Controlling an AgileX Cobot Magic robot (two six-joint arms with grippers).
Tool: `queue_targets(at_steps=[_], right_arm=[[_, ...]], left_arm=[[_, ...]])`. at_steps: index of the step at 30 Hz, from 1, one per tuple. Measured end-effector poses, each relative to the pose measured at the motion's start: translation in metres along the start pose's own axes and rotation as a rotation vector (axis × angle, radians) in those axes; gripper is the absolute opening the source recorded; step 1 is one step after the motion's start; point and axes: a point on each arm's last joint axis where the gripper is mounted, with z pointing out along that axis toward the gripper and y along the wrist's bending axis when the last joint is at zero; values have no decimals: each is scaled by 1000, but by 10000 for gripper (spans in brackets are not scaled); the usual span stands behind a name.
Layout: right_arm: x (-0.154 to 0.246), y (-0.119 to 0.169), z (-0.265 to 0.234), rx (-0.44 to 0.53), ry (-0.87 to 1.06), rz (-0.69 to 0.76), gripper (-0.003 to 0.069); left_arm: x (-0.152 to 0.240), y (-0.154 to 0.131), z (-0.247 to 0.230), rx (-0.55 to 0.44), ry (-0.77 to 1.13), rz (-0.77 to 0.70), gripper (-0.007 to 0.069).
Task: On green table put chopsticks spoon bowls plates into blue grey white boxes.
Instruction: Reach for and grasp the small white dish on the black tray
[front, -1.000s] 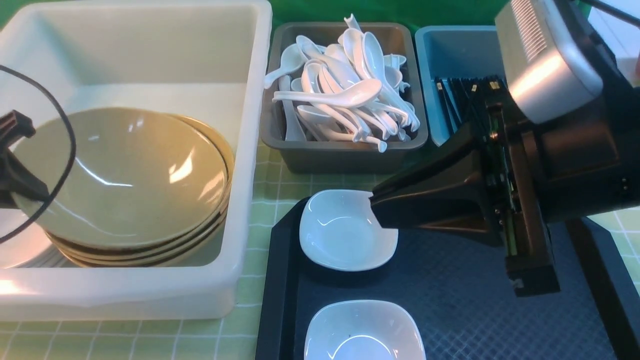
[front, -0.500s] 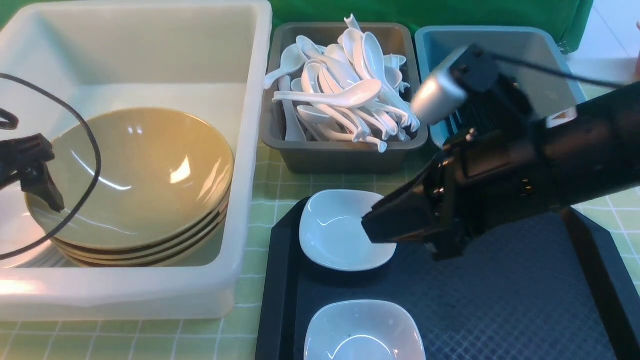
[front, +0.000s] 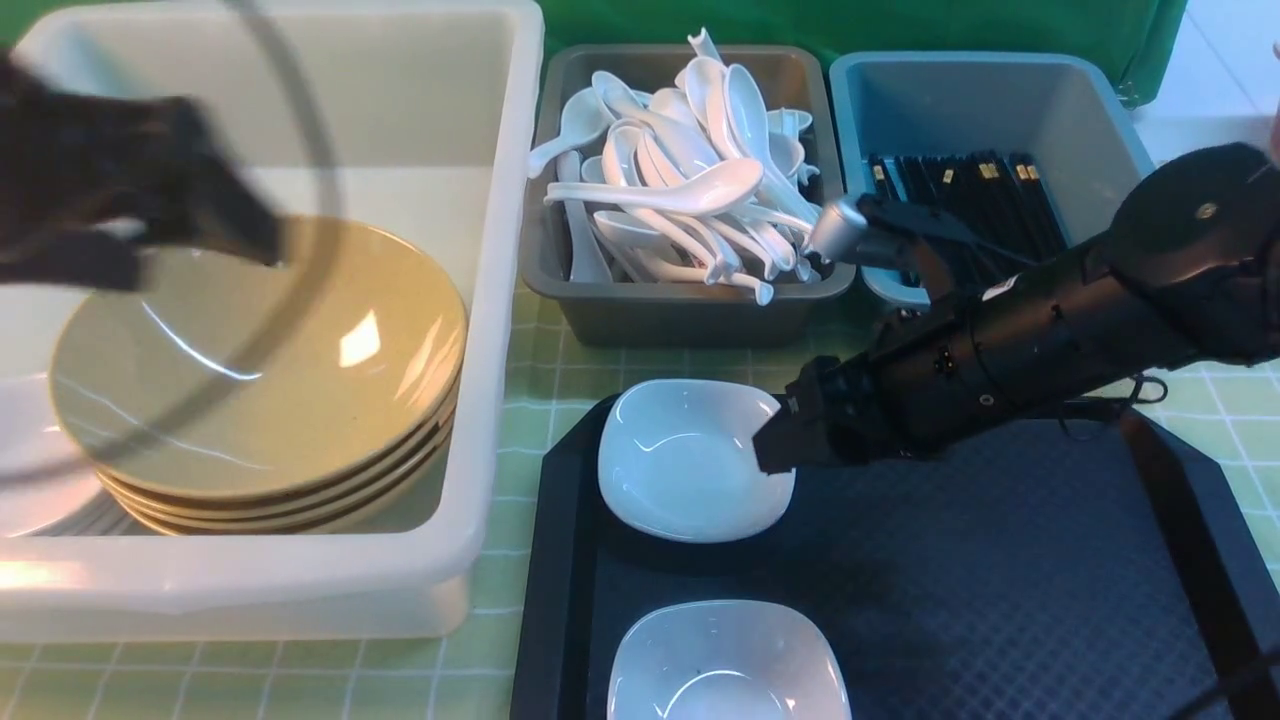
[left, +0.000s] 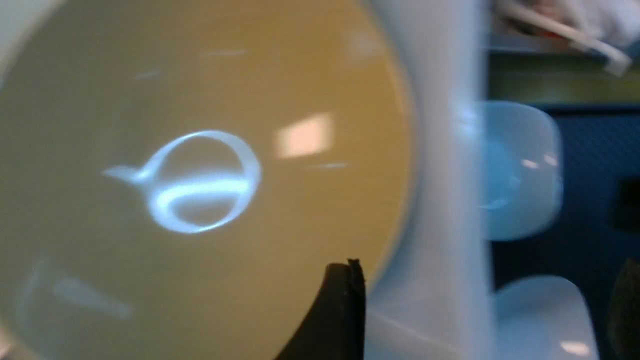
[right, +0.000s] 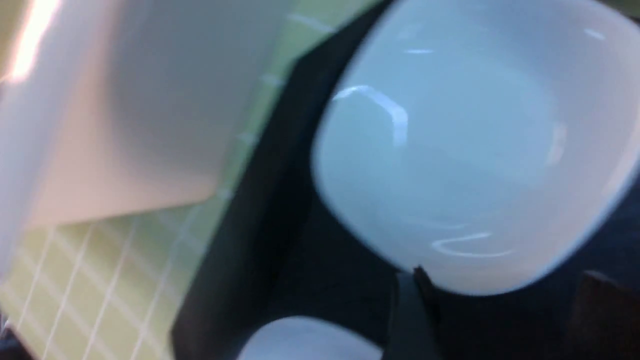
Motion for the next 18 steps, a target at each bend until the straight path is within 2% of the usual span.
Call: queue_targets(at_steps=[3,6,13,18], right_arm=[[-2,-13,13,14,7,64,414],[-3,-20,25,20,3,116,414],[-5,-33,46,23,-26,223,414],[-5,-43,59,45,-39,272,405]], left_arm=[[19,-36,5,113,-9,225,565],[38,-52,19,167,-3,361,511],[61,-58,47,205,23,392,386],[63,-58,51,208,21,382,263]])
